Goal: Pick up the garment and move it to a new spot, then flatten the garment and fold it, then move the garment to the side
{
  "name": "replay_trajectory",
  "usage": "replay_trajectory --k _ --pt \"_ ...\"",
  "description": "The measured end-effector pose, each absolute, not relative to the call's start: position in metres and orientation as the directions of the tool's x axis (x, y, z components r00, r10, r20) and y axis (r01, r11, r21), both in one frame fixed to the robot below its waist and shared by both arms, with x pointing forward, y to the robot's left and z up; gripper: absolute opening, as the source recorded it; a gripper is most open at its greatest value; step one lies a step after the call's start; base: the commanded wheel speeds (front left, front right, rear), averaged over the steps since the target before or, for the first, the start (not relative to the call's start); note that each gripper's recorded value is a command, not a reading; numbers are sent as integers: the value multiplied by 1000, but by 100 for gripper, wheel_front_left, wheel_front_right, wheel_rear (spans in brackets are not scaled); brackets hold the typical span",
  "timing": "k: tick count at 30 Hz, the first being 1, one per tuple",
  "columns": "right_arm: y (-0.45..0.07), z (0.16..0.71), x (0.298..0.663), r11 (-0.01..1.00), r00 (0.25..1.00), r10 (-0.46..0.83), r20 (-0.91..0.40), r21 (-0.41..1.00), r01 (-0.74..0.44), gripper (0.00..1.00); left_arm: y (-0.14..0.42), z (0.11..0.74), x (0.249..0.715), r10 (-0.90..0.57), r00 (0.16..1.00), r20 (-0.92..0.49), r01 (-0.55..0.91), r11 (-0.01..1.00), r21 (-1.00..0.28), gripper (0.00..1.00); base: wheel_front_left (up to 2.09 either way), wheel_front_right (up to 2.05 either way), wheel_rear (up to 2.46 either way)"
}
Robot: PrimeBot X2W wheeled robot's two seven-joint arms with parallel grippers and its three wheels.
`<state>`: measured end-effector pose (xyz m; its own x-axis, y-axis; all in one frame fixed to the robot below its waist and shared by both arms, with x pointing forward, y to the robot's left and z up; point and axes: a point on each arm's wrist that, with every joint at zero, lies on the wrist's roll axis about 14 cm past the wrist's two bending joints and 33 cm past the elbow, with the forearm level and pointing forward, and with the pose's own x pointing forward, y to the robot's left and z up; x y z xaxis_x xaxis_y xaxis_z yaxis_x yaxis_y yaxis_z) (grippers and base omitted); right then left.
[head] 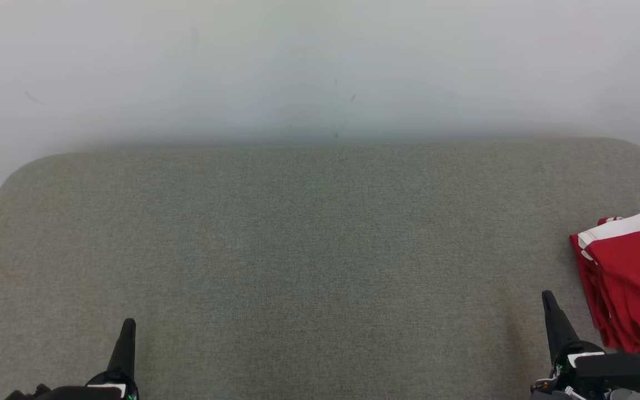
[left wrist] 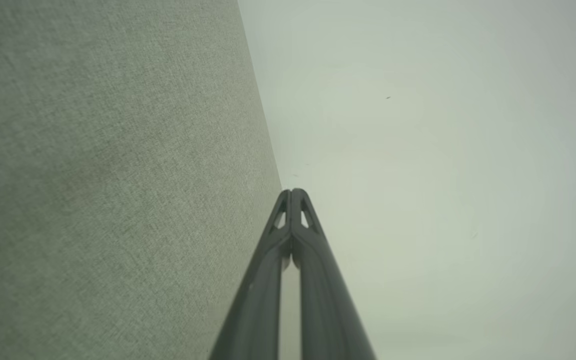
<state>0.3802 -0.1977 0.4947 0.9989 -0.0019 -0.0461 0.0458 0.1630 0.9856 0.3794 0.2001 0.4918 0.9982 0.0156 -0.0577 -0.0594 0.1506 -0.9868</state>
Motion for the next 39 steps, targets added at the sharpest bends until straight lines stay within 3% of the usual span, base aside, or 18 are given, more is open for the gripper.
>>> replay_trajectory --k 23,39 --pt "-200 505 388 -4 1000 1 -8 1000 8 0 199 504 388 -2 1000 -11 -11 -3 -1000 0 0 0 0" --pt "-200 505 388 -4 1000 0 -6 1000 6 0 199 504 388 -2 1000 -9 -9 -3 -1000 0 0 0 0"
